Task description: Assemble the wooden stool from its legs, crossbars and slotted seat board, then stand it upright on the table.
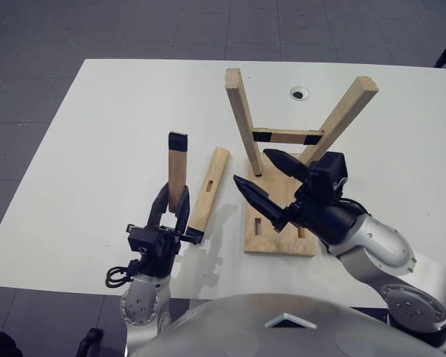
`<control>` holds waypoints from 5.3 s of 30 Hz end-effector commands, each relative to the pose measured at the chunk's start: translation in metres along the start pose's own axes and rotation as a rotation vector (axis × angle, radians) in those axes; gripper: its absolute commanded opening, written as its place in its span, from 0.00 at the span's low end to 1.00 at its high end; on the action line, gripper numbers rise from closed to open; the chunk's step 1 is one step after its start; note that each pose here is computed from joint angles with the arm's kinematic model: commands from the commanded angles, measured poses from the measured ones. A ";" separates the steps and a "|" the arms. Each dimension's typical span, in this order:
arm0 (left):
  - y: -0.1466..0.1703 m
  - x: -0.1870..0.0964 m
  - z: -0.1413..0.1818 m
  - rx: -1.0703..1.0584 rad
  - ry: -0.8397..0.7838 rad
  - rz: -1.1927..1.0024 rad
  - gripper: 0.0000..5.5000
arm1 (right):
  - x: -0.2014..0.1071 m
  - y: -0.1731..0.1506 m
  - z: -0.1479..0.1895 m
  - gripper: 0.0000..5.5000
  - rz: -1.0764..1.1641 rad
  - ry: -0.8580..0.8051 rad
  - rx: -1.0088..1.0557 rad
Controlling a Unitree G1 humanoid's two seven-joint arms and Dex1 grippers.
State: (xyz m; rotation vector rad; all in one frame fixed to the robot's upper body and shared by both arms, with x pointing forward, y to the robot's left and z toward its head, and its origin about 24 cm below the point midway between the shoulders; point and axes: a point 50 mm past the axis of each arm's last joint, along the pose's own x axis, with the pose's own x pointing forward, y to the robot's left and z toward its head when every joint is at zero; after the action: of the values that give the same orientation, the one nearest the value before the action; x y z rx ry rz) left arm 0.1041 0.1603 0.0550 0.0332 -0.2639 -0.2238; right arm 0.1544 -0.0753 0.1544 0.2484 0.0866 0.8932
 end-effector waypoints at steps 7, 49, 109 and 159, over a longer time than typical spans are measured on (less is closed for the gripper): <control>-0.015 0.005 0.011 -0.020 -0.137 -0.180 0.24 | 0.028 0.003 -0.003 0.73 0.081 0.036 0.014; -0.021 0.000 -0.002 -0.056 -0.051 -0.201 0.24 | 0.060 0.019 -0.006 0.07 0.273 0.037 0.188; 0.065 0.099 -0.005 0.021 0.264 0.385 0.85 | -0.060 -0.078 -0.030 0.07 -0.670 0.052 -0.289; 0.061 0.094 -0.008 -0.013 0.282 0.395 0.85 | -0.070 -0.077 -0.076 0.07 -0.763 0.212 -0.312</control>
State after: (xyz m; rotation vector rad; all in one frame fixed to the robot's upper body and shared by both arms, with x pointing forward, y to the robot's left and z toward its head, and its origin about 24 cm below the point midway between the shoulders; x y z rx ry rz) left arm 0.2094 0.1981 0.0755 -0.0056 0.0022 0.1678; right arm 0.1634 -0.1593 0.0797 -0.1561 0.1112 0.1696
